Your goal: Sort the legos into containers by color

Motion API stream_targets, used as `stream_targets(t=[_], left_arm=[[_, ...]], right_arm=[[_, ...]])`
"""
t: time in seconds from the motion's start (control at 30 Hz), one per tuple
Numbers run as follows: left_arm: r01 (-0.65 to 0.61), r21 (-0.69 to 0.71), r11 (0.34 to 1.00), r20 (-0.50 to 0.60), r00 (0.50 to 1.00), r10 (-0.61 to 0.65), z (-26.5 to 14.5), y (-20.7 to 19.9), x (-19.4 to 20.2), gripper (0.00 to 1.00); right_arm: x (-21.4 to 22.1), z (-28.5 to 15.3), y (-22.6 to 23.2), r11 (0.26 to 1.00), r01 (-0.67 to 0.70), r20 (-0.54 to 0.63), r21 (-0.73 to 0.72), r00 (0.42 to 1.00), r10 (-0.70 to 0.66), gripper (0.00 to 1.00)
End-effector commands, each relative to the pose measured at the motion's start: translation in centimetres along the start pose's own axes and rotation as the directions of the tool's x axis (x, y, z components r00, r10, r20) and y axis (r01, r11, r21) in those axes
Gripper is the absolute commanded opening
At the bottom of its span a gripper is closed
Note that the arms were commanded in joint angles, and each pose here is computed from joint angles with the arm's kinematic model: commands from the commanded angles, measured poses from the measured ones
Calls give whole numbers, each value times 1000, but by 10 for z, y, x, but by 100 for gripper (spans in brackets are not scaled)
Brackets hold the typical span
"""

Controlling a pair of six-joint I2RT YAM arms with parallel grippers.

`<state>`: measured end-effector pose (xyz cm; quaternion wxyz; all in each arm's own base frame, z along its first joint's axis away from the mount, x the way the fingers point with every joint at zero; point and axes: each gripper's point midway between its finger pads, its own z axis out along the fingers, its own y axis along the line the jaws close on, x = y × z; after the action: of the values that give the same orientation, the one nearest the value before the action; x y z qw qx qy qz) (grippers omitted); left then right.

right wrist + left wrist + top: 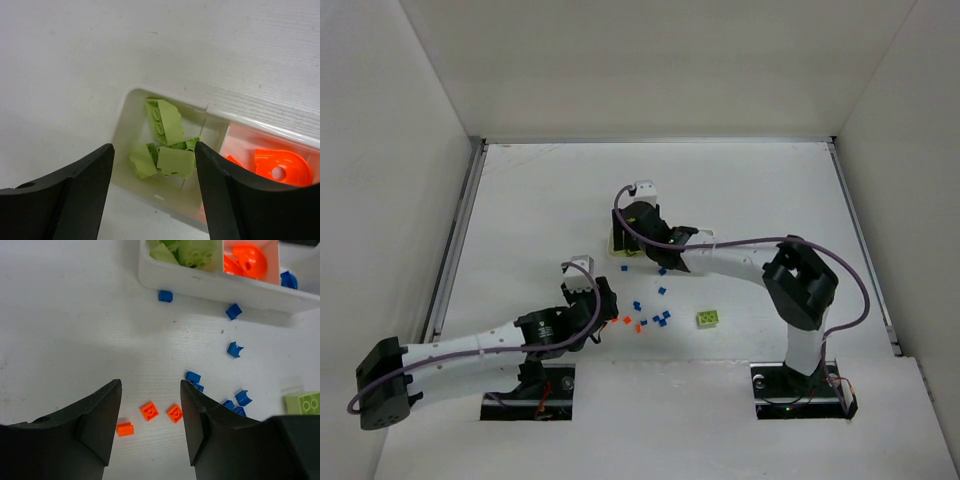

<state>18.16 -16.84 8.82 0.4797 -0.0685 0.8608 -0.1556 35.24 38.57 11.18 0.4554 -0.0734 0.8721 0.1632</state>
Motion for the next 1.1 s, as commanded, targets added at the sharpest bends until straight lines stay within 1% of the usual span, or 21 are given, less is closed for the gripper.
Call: stream_targets(t=[0.0,0.03,0.1,0.2,0.23,0.27,0.3,0.4,0.47,0.53,0.63,0.73,1.07], left_arm=[[-9,58,998,16,1000,9,-2,-29,-11,48],[-26,59,998,9,1000,26,-1,-32,-9,48],[-59,69,996,-11,998,60,2,-42,-2,48],[-124,95,988,-41,991,128,7,-60,10,48],[-144,100,984,-46,988,149,10,-65,13,48],[-164,103,981,-48,984,170,13,-70,16,47],[-181,99,978,-48,981,187,17,-73,17,46],[-227,79,971,-51,972,231,27,-78,21,40],[-248,57,967,-67,965,252,34,-77,26,37],[-267,44,963,-88,959,270,38,-76,34,37],[-296,43,954,-109,948,299,40,-77,44,37],[-319,26,948,-127,939,319,45,-74,52,37],[-356,-20,934,-158,924,349,58,-64,67,30]], right_arm=[[-59,-34,12,996,-61,132,-66,989,70,71],[-59,-39,6,996,-64,136,-58,988,71,69],[-58,-52,-8,996,-75,151,-41,985,80,60],[-48,-74,-34,996,-88,179,-16,980,90,38],[-42,-81,-43,996,-94,183,-7,979,93,33],[-36,-88,-50,995,-101,186,-4,977,100,29],[-28,-93,-57,994,-107,183,1,978,105,28],[-3,-108,-82,991,-129,181,23,976,123,30],[11,-117,-92,990,-139,182,29,974,132,36],[21,-124,-101,987,-156,186,30,971,147,43],[29,-134,-111,983,-182,194,24,966,174,49],[34,-139,-115,981,-194,197,13,962,188,51],[38,-142,-116,980,-198,197,-1,961,194,51]])
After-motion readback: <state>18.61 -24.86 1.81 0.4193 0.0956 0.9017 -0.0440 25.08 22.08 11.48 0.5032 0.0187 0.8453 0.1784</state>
